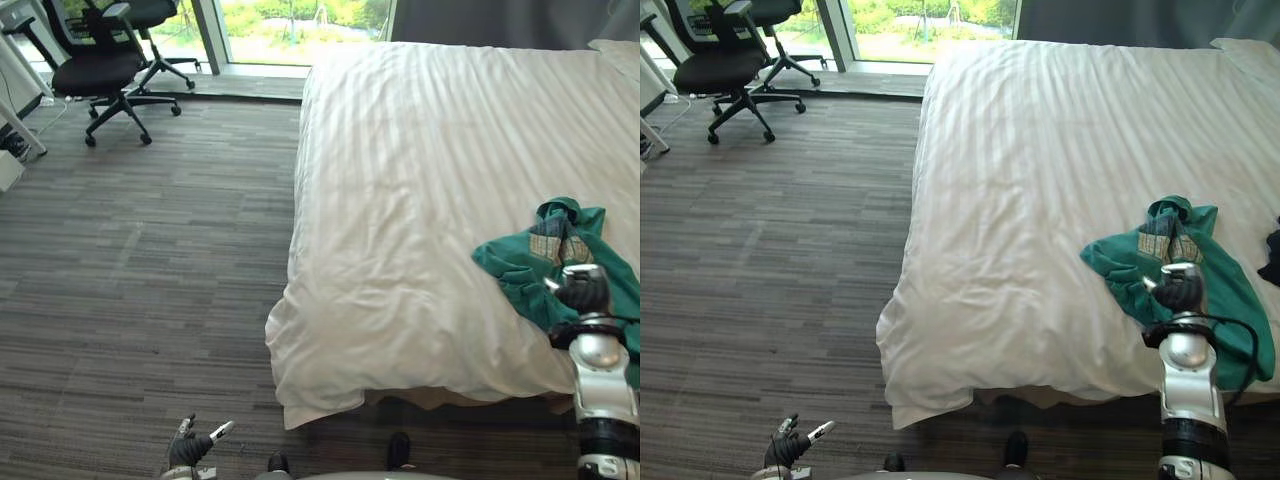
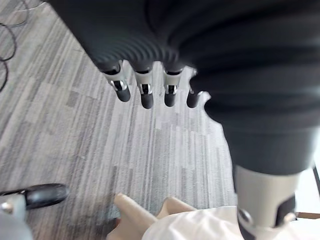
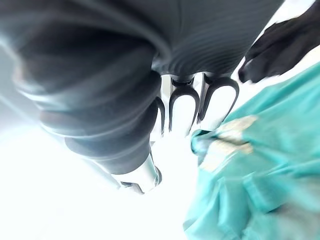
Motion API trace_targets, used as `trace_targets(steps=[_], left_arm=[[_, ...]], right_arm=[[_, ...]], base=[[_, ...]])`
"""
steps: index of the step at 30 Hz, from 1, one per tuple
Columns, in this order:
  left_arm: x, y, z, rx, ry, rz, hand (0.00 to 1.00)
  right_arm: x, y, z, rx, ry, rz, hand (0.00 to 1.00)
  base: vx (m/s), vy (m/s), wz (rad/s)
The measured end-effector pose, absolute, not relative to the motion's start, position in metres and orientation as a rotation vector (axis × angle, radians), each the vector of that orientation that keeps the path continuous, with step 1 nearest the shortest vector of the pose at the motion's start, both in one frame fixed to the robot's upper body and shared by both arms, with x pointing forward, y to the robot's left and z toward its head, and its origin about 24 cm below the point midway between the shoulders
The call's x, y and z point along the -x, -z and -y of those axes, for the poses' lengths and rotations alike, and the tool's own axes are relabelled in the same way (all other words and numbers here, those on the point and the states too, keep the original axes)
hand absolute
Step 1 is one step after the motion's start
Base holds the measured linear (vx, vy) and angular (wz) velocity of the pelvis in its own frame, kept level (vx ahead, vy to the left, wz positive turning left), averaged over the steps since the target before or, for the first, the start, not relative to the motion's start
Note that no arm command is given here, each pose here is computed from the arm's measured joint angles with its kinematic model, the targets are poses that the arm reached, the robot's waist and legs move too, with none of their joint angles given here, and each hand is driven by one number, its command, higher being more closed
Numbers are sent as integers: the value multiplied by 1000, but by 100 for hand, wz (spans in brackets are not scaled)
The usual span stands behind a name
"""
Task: Tidy the bed and pick cloth on bed and put in laundry
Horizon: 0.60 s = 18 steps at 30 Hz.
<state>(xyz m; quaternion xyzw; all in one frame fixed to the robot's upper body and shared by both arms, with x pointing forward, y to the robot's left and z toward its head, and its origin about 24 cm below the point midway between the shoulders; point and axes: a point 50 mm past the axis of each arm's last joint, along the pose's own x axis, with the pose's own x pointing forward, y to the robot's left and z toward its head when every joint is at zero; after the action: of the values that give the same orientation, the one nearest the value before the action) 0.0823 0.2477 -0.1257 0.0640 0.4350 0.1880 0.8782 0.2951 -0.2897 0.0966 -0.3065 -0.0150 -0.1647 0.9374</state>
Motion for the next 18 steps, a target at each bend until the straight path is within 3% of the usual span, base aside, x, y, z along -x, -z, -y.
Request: trace_targets(steps=[6, 14, 18], left_arm=[[-100, 129, -232, -93, -332, -887, 0], [-124, 122, -235, -65, -379, -818, 0], [-160, 106, -239, -66, -392, -708, 0]], right_arm=[[-357, -159, 222, 651, 154, 253, 100], [-385, -217, 173, 422, 110, 419, 100], [-396, -246, 147, 286, 65, 464, 100]], base=[[-2, -7, 36], [-32, -3, 47], [-88, -7, 39]])
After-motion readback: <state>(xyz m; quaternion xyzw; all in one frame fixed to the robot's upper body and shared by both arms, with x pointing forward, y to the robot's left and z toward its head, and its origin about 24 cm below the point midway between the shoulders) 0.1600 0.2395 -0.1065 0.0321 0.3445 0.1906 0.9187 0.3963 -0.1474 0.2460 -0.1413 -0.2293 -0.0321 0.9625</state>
